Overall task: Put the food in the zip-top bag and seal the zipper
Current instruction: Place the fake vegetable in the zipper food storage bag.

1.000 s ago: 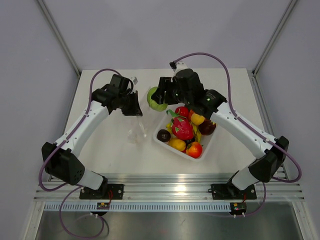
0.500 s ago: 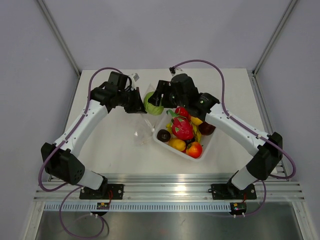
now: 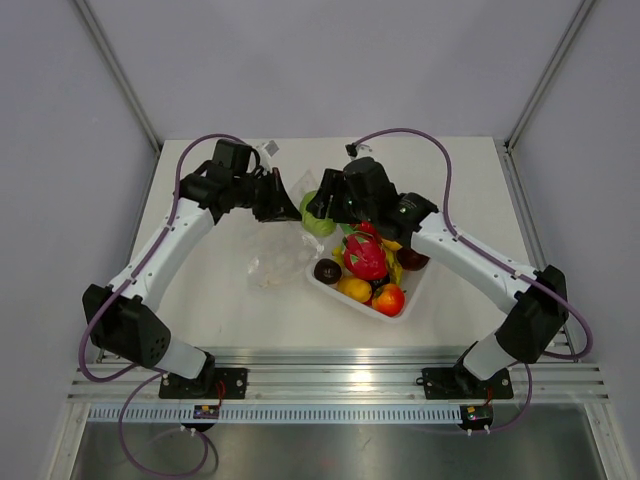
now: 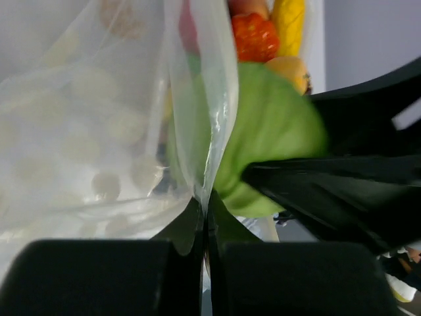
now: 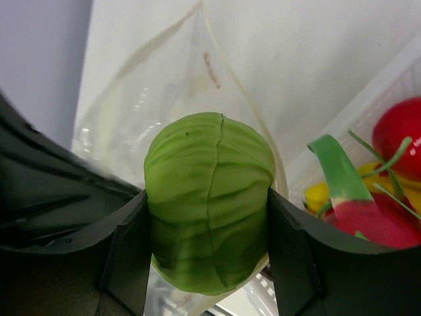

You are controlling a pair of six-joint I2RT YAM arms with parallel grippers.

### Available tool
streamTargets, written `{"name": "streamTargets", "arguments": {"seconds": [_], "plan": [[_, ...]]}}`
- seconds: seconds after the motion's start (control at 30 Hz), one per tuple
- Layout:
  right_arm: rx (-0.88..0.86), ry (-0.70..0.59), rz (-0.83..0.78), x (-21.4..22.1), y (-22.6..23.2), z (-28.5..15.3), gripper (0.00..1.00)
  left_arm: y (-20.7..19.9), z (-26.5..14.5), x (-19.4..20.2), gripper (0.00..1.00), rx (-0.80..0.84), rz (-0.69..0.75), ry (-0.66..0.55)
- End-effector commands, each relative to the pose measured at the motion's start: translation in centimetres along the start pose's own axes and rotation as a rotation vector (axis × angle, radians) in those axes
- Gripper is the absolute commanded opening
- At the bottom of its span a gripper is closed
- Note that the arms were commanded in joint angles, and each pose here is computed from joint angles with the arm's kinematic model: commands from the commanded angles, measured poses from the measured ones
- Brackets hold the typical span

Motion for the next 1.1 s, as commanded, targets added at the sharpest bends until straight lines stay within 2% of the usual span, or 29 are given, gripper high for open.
{"name": "streamTargets", "arguments": {"seconds": [0.0, 0.23, 0.37, 0.47, 0.6, 0.7, 1.07], "plan": [[0.082, 0.052, -0.021, 2.2, -2.0, 0.2, 0.5, -5.7, -2.4, -1.8, 0.0, 0.255, 0.08, -0.063], [0.015, 0.085, -0.056, 2.2, -0.7, 0.2, 0.5, -6.5, -2.4, -1.8, 0.0, 0.306, 0.078, -0.042], [-0.047, 0.083, -0.064, 1.9, 0.5, 0.1, 0.55, -6.2, -1.7, -1.2, 0.0, 0.298, 0.086, -0.013], [-0.092, 0.1, -0.073, 2.0, 1.3, 0.1, 0.61, -6.3, -1.3, -0.8, 0.0, 0.301, 0.084, 0.007], [-0.119, 0.123, -0.076, 2.3, 1.7, 0.1, 0.85, -6.3, -1.0, -0.8, 0.0, 0.305, 0.089, 0.01], [-0.135, 0.103, -0.068, 2.0, 1.9, -0.6, 0.92, -6.0, -0.7, -0.8, 0.0, 0.297, 0.089, 0.013], [-0.091, -0.019, -0.056, -0.3, 1.1, -4.3, 0.94, -5.2, 0.9, -0.7, 0.0, 0.299, 0.067, 0.042]]}}
Point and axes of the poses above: each gripper's point midway between its finger pads, its own z axis out along the fingers, its own y axis along the line the jaws close on, x = y × z, the point moved 2 cm from there along -z, back along the fingers, and after that the axes turned 4 degrees about -z, right-handed, at the moved point
